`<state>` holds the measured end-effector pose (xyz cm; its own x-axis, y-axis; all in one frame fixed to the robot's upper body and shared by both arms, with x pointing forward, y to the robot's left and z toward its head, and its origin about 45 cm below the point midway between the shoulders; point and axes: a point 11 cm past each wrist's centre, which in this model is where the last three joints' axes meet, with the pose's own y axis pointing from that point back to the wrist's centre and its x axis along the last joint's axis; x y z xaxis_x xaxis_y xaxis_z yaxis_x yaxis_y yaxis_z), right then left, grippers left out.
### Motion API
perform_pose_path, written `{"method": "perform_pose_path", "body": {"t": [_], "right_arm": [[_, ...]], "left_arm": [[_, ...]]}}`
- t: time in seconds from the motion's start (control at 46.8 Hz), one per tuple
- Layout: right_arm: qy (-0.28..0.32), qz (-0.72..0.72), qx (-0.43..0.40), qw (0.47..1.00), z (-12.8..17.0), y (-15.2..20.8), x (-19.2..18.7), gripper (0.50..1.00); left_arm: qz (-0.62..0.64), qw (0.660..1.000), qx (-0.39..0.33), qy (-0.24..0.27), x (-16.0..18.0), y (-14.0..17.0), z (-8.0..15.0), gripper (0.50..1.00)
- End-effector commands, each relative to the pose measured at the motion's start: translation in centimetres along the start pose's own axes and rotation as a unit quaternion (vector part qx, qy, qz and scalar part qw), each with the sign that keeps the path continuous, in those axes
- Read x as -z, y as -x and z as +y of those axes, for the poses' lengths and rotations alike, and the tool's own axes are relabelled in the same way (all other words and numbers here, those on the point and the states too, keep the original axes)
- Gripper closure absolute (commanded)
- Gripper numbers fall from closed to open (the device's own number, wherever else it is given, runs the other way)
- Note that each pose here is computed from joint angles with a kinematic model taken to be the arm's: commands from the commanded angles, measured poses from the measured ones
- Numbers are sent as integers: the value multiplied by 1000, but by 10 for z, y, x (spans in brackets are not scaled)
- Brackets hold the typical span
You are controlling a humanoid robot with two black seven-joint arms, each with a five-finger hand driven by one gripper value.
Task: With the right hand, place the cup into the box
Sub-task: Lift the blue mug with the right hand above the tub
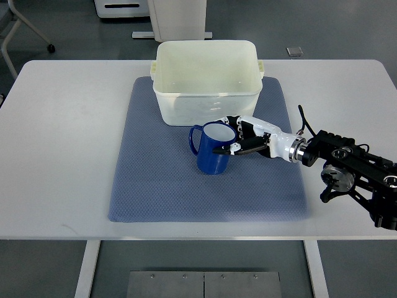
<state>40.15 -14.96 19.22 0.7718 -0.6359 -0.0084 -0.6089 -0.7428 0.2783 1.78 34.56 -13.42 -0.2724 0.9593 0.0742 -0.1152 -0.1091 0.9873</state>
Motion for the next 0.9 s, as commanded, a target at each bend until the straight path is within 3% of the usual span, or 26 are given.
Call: {"method": "perform_pose_path", "body": {"t": [0.0,0.235,0.535,0.877], "right_arm": [[-2,2,0,1000,1,-2,2,1000],[-23,15,-6,1000,11,-14,26,1000],[-67,57,-15,996,35,-45,90,1000],[-97,90,-27,991,34,-58,149,1000]], "left_arm": [[0,1000,0,0,0,0,0,500],[0,1000,0,-1,0,0,0,500],[0,1000,0,-1,0,0,0,500],[0,1000,0,-1,0,0,0,500]]}}
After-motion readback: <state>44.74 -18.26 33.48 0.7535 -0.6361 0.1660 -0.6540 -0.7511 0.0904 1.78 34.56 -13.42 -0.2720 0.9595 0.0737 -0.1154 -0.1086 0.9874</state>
